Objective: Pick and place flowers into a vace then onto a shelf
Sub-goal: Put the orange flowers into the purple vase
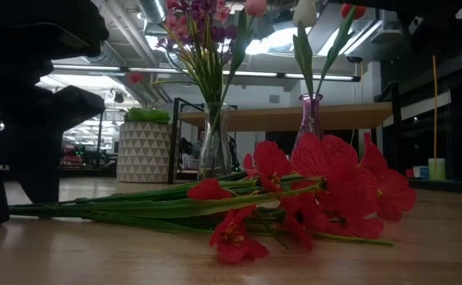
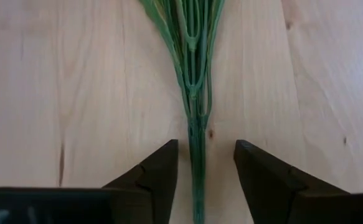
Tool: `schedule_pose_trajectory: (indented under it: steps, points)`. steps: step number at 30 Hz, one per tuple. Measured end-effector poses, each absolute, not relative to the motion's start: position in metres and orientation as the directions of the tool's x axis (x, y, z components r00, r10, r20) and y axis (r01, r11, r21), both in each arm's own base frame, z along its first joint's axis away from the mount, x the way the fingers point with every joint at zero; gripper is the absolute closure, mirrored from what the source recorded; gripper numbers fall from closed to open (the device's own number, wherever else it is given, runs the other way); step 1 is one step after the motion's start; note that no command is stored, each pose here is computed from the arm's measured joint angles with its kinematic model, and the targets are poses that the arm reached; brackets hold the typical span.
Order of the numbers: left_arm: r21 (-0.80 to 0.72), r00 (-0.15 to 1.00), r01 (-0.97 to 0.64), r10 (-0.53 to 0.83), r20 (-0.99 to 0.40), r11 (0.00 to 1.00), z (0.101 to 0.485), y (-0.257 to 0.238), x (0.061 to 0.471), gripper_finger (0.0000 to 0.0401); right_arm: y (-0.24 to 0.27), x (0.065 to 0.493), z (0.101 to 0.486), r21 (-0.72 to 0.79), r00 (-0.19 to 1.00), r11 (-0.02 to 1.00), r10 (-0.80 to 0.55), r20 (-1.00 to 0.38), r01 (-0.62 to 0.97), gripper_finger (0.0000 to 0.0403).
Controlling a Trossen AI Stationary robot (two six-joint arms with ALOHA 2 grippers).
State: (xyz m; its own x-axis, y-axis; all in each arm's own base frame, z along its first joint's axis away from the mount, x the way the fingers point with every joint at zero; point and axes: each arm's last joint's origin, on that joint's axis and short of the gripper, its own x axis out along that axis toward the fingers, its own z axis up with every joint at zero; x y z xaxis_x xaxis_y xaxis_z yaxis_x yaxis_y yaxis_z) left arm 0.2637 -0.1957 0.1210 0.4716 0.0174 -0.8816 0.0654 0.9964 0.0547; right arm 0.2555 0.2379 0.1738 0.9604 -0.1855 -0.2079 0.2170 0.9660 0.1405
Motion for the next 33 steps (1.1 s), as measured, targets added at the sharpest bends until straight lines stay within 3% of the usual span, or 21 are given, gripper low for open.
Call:
schedule_pose_trajectory:
  steps: [12, 24, 33]
  points:
    - [-0.008, 0.422, 0.093, -0.047, -0.905, 0.996, 0.119, -0.197, 0.262, 0.0389, 0.238, 0.256, 0.174, 0.144, 0.961, 0.965, -0.185, -0.207, 0.217, 0.0387]
    - [0.014, 0.369, 0.156, -0.045, -0.928, 0.988, 0.141, -0.187, 0.248, 0.0397, 0.238, 0.256, 0.174, 0.144, 0.961, 0.965, -0.185, -0.207, 0.217, 0.0386]
    - [0.072, 0.457, 0.169, -0.013, -0.889, 0.983, 0.197, -0.168, 0.227, 0.0398, 0.238, 0.256, 0.174, 0.144, 0.961, 0.965, -0.185, -0.207, 0.217, 0.0386]
